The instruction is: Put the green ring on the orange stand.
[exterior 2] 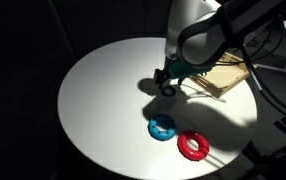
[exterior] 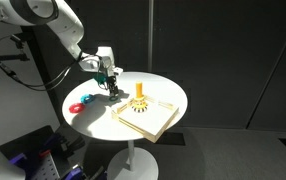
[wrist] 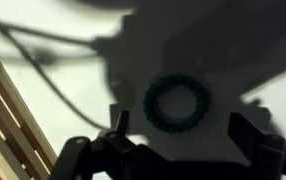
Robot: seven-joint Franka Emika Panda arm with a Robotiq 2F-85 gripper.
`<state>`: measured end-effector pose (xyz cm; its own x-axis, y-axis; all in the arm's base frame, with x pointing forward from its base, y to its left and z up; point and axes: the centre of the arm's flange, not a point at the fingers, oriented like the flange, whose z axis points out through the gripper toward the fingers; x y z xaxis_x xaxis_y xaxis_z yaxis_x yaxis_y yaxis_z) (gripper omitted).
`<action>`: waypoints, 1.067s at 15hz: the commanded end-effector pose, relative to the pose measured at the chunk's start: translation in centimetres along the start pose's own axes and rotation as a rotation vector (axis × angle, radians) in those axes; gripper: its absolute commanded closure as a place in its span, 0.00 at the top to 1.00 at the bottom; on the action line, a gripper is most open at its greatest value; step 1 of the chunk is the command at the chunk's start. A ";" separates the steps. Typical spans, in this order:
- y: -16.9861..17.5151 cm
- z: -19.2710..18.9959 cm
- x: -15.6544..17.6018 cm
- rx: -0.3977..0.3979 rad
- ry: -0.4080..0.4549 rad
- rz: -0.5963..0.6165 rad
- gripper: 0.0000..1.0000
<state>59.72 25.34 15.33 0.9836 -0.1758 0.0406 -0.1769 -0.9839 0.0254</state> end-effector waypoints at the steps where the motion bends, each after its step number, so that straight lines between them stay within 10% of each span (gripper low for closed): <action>1: -1.0 0.9 1.4 -0.019 0.008 -0.008 1.00; 10: -1.2 2.1 1.6 -0.018 -0.004 -0.001 0.97; 11: -1.1 2.2 1.6 -0.018 -0.005 0.002 0.78; 16: -0.8 1.8 1.9 -0.016 -0.004 0.021 0.47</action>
<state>60.89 25.72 13.23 0.9834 -0.1773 0.0392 -0.1786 -0.9834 0.0316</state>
